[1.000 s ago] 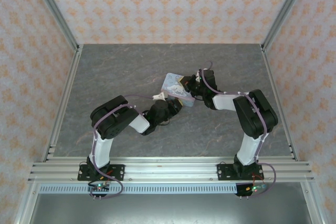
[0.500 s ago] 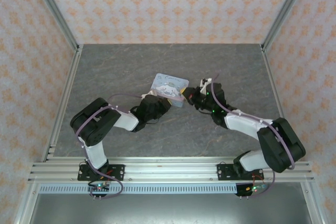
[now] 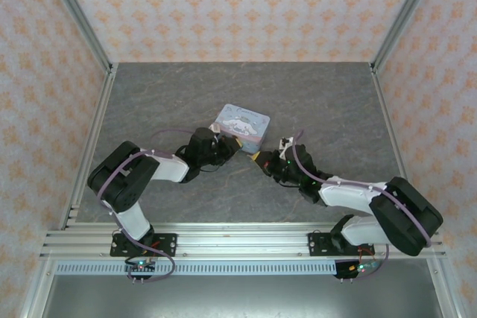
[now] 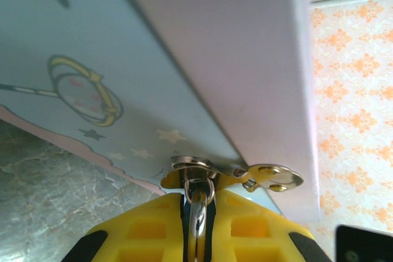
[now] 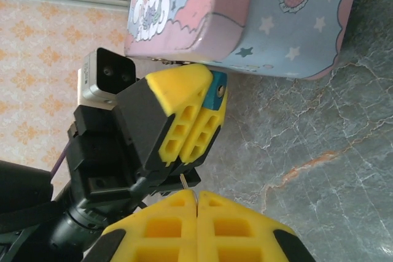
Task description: Unlock a padlock with a key
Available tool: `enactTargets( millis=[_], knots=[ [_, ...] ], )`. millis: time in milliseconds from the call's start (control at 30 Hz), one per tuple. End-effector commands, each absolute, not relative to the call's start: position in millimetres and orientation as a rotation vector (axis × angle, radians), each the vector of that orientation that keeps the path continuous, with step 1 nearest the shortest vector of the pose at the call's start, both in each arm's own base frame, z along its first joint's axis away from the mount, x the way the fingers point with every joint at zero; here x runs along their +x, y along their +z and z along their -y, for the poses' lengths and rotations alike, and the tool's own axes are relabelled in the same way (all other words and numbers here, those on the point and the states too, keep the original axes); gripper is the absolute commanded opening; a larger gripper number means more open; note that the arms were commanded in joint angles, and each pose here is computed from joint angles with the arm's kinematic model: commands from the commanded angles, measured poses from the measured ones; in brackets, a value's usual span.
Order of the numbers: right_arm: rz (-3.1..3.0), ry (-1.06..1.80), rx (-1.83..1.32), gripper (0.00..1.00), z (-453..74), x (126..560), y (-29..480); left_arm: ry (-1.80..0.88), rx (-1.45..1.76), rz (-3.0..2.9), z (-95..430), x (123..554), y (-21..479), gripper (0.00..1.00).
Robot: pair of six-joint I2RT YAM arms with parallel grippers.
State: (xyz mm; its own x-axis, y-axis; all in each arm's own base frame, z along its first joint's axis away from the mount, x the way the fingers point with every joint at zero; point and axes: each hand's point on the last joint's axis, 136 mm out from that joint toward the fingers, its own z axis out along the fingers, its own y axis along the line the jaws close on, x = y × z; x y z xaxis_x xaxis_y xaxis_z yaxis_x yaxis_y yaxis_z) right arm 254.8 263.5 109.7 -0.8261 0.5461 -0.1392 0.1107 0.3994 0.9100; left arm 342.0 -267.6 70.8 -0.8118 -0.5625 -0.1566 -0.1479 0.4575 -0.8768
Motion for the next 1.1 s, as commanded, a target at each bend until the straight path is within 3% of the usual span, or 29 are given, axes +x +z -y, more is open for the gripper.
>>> enactTargets(
  millis=[0, 1067],
  knots=[
    [-2.168, 1.425, 0.601, 0.00, -262.7, 263.9, 114.0, -1.414, -0.569, -2.257, 272.2, 337.1, 92.4, 0.00],
    [-2.122, 1.462, 0.666, 0.00, -276.4, 282.9, 112.6, -1.615, -0.744, -2.161, 277.1, 337.5, 111.4, 0.00]
  ],
)
